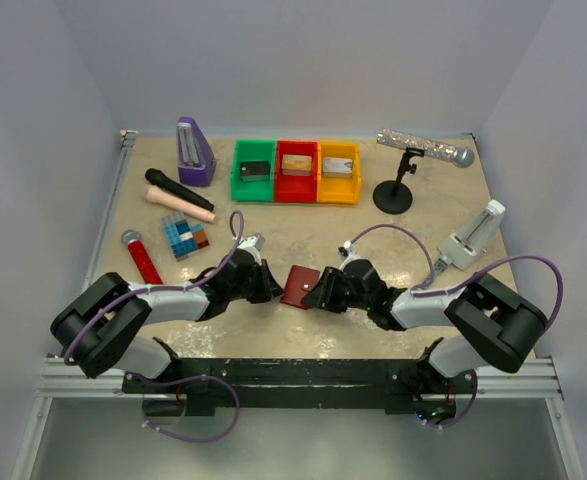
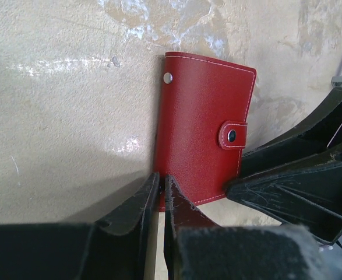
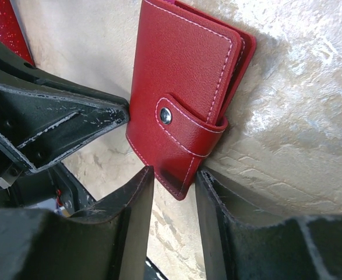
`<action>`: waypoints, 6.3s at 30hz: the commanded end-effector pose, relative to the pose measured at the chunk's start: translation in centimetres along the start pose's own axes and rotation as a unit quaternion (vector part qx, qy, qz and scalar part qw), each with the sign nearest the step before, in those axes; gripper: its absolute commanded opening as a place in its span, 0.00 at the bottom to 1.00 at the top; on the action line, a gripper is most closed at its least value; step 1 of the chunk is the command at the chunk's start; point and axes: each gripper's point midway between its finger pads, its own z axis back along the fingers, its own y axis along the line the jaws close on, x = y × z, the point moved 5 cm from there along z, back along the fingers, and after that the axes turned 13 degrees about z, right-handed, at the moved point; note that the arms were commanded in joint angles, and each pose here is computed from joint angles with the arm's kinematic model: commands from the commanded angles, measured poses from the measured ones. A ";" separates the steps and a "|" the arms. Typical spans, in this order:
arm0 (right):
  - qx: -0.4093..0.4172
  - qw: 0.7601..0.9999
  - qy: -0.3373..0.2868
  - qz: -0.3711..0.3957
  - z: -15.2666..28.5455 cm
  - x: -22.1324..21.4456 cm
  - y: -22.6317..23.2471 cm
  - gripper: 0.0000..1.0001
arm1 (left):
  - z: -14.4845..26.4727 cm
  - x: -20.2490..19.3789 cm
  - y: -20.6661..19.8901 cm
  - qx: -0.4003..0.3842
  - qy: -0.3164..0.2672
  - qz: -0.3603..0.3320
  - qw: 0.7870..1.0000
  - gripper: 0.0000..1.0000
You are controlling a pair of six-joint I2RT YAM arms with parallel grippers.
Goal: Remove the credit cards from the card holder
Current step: Pick up the card holder from the center of the board, then open the card holder.
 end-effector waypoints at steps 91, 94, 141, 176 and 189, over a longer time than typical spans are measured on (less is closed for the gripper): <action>0.264 0.920 0.029 0.289 18.3 5.1 18.0 0.00 | 19.0 -0.5 -13.8 -0.550 -0.025 -0.087 0.830 0.42; 0.263 0.920 0.031 0.288 18.2 5.1 17.9 0.00 | 19.0 -0.5 -13.8 -0.550 -0.025 -0.088 0.830 0.38; -0.230 0.874 -0.095 0.418 16.8 9.6 17.7 0.60 | 16.4 3.6 -11.8 -0.158 -0.128 -0.013 0.979 0.00; -0.189 0.874 -0.061 0.444 11.8 7.6 21.4 0.59 | 19.4 4.2 -15.6 -0.176 -0.102 0.056 0.978 0.00; -0.248 0.848 -0.044 0.466 11.2 7.9 20.8 0.48 | 19.9 3.4 -16.5 -0.199 -0.064 0.076 0.975 0.00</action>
